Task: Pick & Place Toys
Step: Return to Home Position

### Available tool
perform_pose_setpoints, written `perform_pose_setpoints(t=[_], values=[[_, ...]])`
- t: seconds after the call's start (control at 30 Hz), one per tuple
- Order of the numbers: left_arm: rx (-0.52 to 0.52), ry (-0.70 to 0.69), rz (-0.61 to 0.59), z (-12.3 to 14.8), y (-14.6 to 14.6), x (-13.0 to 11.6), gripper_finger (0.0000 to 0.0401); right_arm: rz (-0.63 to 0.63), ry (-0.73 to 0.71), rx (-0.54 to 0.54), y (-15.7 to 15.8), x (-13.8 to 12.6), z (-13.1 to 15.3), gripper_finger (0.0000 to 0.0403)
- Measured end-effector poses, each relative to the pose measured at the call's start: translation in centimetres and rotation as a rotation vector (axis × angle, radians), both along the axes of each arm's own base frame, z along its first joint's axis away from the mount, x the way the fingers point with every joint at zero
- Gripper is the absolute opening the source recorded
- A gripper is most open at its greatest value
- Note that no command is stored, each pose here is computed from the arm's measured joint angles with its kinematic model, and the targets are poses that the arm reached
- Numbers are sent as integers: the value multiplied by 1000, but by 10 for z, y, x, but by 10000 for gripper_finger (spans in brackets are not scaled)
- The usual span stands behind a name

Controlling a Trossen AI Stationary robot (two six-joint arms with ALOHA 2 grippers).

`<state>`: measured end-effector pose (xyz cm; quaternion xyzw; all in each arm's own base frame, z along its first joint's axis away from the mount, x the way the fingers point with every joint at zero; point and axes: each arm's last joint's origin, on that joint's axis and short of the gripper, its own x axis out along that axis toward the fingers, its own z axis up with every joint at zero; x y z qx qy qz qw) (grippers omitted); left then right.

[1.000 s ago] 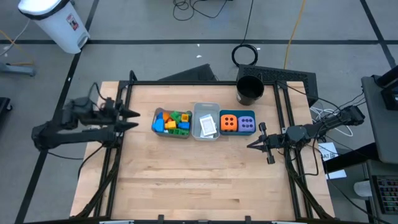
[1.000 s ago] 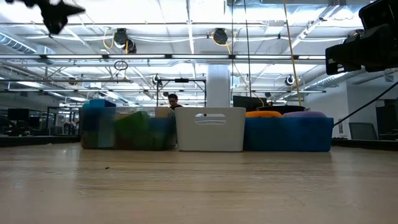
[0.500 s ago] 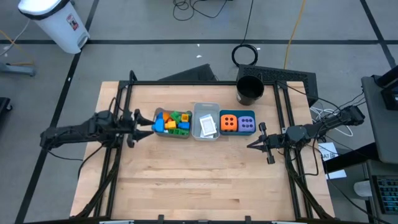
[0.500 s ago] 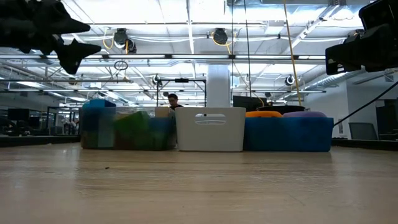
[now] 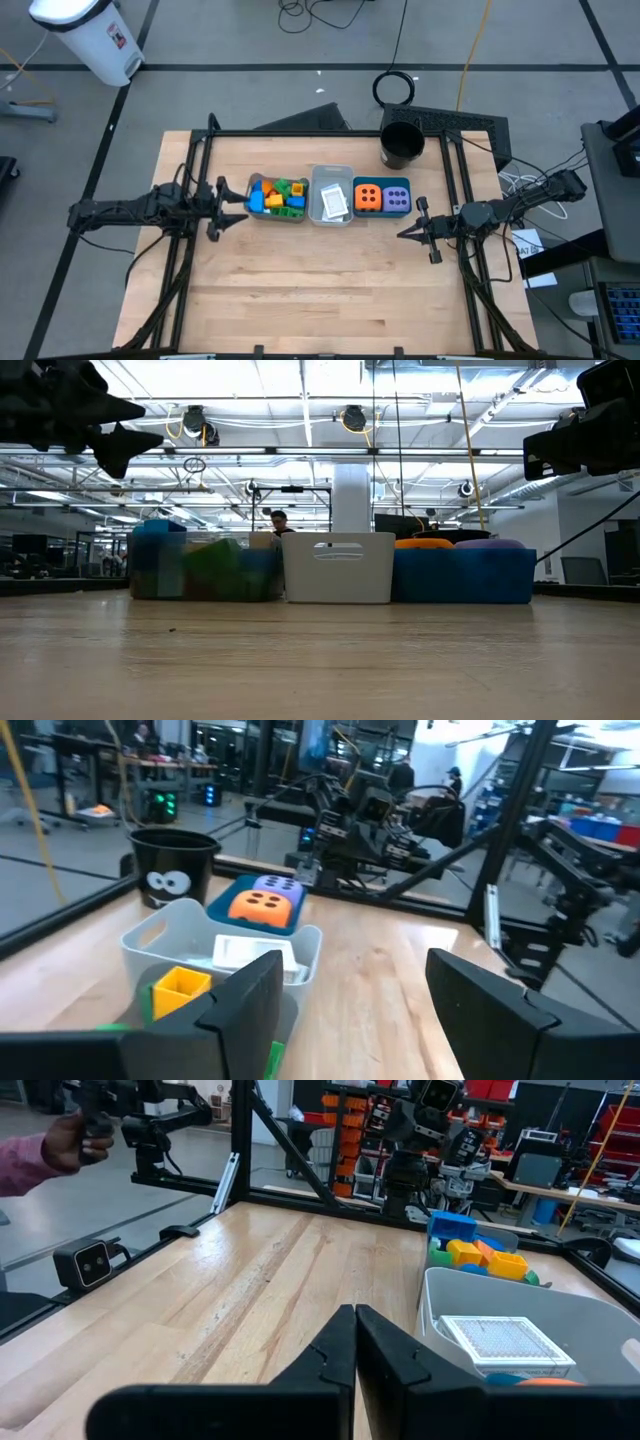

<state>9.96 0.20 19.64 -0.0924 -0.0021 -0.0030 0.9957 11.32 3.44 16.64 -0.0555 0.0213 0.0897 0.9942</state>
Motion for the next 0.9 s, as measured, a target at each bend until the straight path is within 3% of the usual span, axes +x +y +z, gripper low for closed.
perform_pose_setpoints(t=[0.47, 0.67, 0.83, 0.9], values=[[-2, -51, 10, -21, 0, 5, 255, 0, 0, 0, 0, 0, 0, 4], [-2, -32, -44, -24, -1, 5, 255, 0, -2, -12, 0, 0, 0, 4], [26, -68, -33, -20, -1, 5, 255, -12, -55, -291, -1, 0, 1, 4], [23, -63, -33, -21, -1, 5, 255, -7, -62, -332, -1, 0, 1, 4]])
